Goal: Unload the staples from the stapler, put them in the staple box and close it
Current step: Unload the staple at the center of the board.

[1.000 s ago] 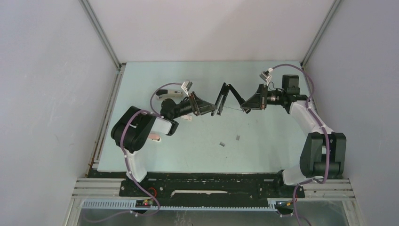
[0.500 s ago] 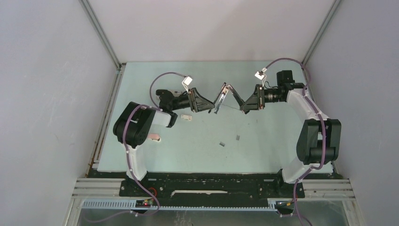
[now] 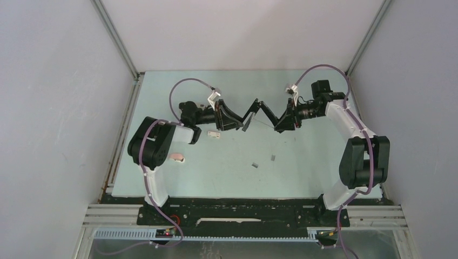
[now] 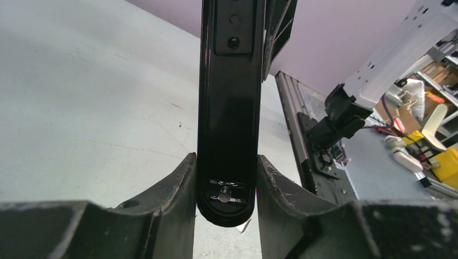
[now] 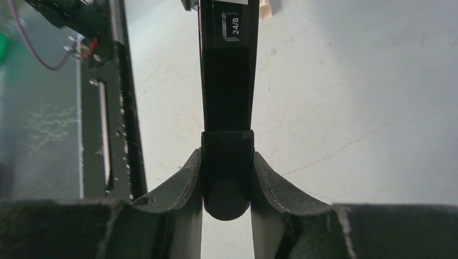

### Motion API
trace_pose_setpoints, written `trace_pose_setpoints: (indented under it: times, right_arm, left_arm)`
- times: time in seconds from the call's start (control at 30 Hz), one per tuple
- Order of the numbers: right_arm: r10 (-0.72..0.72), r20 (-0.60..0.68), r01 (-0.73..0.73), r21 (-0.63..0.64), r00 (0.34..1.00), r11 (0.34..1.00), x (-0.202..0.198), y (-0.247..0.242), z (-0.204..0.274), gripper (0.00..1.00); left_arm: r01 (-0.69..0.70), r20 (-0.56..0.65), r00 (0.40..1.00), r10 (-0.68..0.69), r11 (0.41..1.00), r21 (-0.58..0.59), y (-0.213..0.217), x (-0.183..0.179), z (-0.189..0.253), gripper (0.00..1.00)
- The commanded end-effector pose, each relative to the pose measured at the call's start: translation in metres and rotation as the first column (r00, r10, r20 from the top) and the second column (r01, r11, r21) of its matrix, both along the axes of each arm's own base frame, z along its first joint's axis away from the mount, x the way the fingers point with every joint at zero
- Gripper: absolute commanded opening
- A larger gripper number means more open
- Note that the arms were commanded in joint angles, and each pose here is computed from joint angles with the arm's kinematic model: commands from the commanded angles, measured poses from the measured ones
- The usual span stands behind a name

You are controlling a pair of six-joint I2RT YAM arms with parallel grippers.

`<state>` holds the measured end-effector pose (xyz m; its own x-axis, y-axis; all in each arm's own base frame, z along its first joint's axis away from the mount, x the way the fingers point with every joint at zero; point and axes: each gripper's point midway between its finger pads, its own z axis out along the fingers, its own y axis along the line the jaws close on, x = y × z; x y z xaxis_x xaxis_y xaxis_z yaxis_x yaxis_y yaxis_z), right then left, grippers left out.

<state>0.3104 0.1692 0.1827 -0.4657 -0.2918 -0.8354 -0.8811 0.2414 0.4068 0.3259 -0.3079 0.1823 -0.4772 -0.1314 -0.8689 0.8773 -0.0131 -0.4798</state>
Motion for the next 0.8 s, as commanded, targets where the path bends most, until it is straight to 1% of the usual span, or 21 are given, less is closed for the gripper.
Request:
trace_pose_setpoints:
  times: [0.0,0.17,0.27,0.37,0.47,0.53,0.67,0.77]
  right_arm:
    - [0.073,0.202,-0.046,-0.134,0.977,0.99,0.019,-0.001,-0.004,0.0]
    - [0.086,0.249,-0.042,-0.177,0.965,0.983,0.029,0.003,0.0,0.0]
    - [0.087,0.28,-0.026,-0.213,0.956,0.977,0.034,0.005,-0.001,0.0]
    - [0.077,0.284,-0.011,-0.228,0.956,0.974,0.038,0.006,-0.002,0.0]
    - [0.063,0.265,-0.004,-0.219,0.962,0.976,0.04,0.009,-0.004,0.0]
    - [0.055,0.233,-0.009,-0.194,0.971,0.981,0.036,0.012,-0.003,0.0]
    - [0.033,0.138,-0.018,-0.109,0.99,0.994,0.022,0.027,0.009,0.0]
    - [-0.01,0.121,0.024,-0.112,0.993,0.993,0.02,0.034,0.012,0.0]
  left_arm:
    - [-0.086,0.213,0.974,0.076,0.995,0.041,0.003,0.015,0.025,0.0]
    - [-0.18,0.276,0.954,0.116,0.959,0.22,0.007,0.025,-0.001,0.0]
    - [-0.238,0.336,0.933,0.125,0.917,0.319,0.01,0.03,-0.016,0.0]
    - [-0.279,0.349,0.926,0.144,0.884,0.375,0.016,0.036,-0.027,0.0]
    - [-0.289,0.337,0.929,0.155,0.872,0.394,0.018,0.039,-0.034,0.0]
    - [-0.277,0.311,0.937,0.158,0.88,0.387,0.016,0.037,-0.032,0.0]
    - [-0.249,0.256,0.952,0.17,0.914,0.32,0.004,0.029,-0.013,0.0]
    - [-0.236,0.224,0.959,0.174,0.928,0.288,-0.003,0.015,-0.006,0.0]
